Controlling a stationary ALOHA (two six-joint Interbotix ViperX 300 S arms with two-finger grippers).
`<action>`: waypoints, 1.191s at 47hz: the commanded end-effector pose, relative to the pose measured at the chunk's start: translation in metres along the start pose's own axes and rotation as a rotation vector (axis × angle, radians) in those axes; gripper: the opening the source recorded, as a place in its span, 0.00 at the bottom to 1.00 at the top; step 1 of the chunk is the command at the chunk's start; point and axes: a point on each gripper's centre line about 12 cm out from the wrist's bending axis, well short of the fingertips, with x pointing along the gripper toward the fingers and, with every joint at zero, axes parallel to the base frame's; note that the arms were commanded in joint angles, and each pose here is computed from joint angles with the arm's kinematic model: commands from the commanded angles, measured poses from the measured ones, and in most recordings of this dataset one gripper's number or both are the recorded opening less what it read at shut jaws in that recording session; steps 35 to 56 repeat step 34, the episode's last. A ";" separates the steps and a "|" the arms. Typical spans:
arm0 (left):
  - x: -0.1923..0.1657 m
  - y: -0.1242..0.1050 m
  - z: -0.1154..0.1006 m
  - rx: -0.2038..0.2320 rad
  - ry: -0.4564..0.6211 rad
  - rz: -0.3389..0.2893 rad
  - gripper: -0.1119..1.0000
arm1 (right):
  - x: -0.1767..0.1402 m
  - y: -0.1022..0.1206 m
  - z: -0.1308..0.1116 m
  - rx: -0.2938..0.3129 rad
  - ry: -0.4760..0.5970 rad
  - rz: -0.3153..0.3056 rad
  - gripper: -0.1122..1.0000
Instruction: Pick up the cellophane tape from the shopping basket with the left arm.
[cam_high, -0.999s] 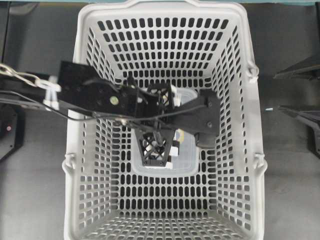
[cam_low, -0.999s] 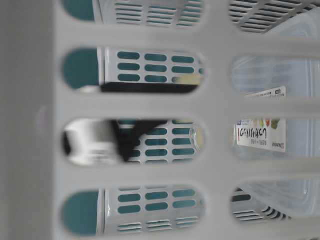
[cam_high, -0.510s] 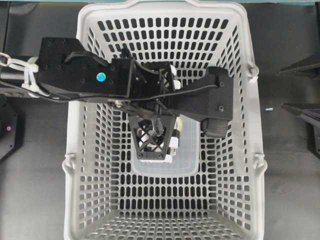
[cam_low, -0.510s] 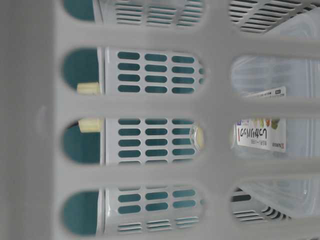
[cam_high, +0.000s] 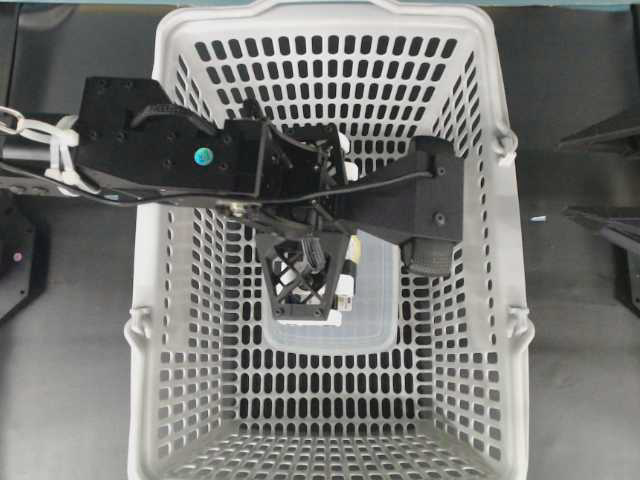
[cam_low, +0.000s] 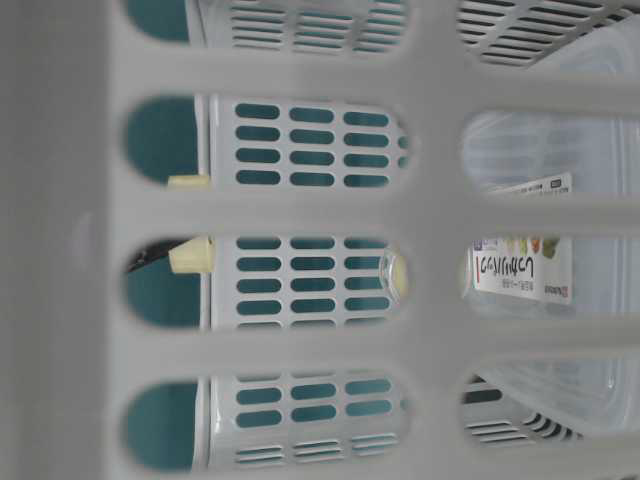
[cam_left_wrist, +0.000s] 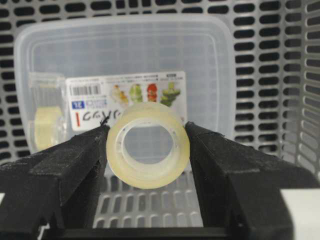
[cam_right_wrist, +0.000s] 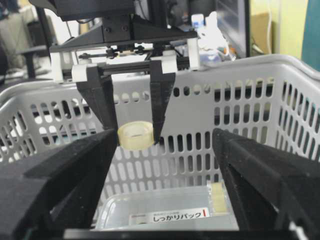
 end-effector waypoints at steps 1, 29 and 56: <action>-0.019 0.000 0.000 -0.001 -0.043 0.001 0.55 | 0.001 0.000 0.003 0.005 -0.009 -0.001 0.77; -0.019 0.000 -0.001 0.011 -0.040 0.000 0.55 | 0.001 0.000 0.002 0.001 -0.006 -0.001 0.77; -0.019 0.000 -0.001 0.011 -0.040 0.000 0.55 | 0.001 0.000 0.003 0.001 -0.009 -0.001 0.77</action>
